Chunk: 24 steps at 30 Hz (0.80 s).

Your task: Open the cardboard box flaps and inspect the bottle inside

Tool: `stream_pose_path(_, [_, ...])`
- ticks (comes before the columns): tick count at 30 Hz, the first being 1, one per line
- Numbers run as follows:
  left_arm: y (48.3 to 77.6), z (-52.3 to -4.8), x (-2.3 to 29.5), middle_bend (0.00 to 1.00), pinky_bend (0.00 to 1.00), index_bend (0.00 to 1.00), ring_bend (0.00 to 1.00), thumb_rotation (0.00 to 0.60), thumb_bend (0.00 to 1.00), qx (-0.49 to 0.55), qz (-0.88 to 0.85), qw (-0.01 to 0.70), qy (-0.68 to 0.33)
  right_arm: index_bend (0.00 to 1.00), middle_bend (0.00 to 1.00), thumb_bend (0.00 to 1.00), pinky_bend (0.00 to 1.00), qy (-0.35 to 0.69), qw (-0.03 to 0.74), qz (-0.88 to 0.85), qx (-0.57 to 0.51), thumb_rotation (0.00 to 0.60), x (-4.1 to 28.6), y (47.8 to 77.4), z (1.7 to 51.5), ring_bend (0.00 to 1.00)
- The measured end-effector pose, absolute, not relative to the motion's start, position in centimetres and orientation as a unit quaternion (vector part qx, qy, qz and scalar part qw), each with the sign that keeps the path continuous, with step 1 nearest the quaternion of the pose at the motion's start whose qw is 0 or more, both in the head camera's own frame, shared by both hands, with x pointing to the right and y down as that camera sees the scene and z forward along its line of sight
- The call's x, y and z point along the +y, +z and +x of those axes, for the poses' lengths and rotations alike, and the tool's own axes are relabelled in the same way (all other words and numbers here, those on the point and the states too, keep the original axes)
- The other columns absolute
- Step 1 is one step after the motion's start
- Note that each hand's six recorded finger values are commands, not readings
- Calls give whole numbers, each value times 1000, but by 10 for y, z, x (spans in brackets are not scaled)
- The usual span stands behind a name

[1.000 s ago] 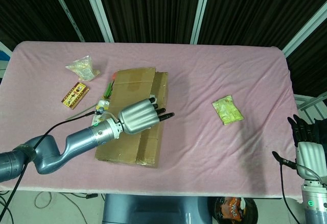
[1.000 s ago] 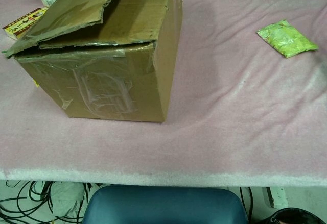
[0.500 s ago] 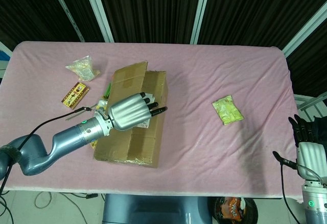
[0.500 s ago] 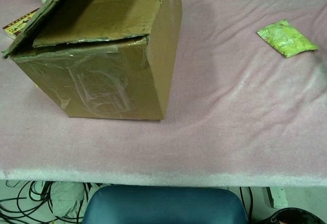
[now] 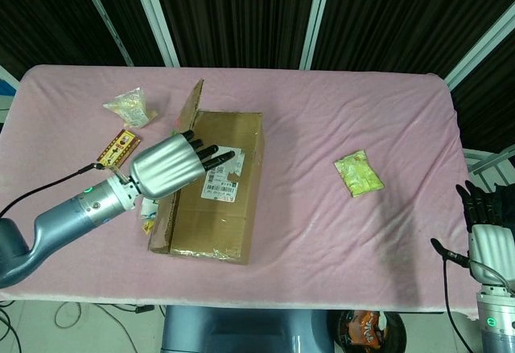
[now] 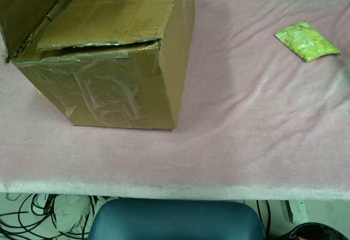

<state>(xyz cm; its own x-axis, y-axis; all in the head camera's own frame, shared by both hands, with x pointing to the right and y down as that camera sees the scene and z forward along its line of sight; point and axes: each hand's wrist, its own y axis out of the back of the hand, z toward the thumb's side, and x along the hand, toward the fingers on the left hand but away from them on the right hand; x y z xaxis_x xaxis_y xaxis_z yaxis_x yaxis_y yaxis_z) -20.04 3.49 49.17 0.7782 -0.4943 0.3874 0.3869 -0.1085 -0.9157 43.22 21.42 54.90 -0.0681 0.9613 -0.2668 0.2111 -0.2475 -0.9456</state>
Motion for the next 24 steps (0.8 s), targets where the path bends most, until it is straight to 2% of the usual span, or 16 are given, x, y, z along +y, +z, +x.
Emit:
stream_pose_path(8, [477,-255,41,313,527,138,496,600,766,46,-650,665,-366,0,0,214,217,532,356,-581,-503,600,214,548,433,38])
stream_pose_path(17, [478,-315,54,304,525,137,495,600,745,69,-647,641,-407,0,0,214,217,534,360,-577,-503,600,214,547,433,39])
stream_pose_path(20, [475,-334,60,286,485,129,447,600,626,89,-646,633,-417,0,0,214,217,535,359,-576,-503,600,214,546,434,39])
stream_pose_path(22, [473,-346,64,246,391,109,355,600,448,104,-646,627,-423,0,0,214,217,535,359,-576,-503,600,214,546,434,39])
stream_pose_path(24, [471,-359,69,196,301,86,266,600,323,126,-647,616,-431,0,0,215,217,534,361,-577,-501,600,214,546,433,39])
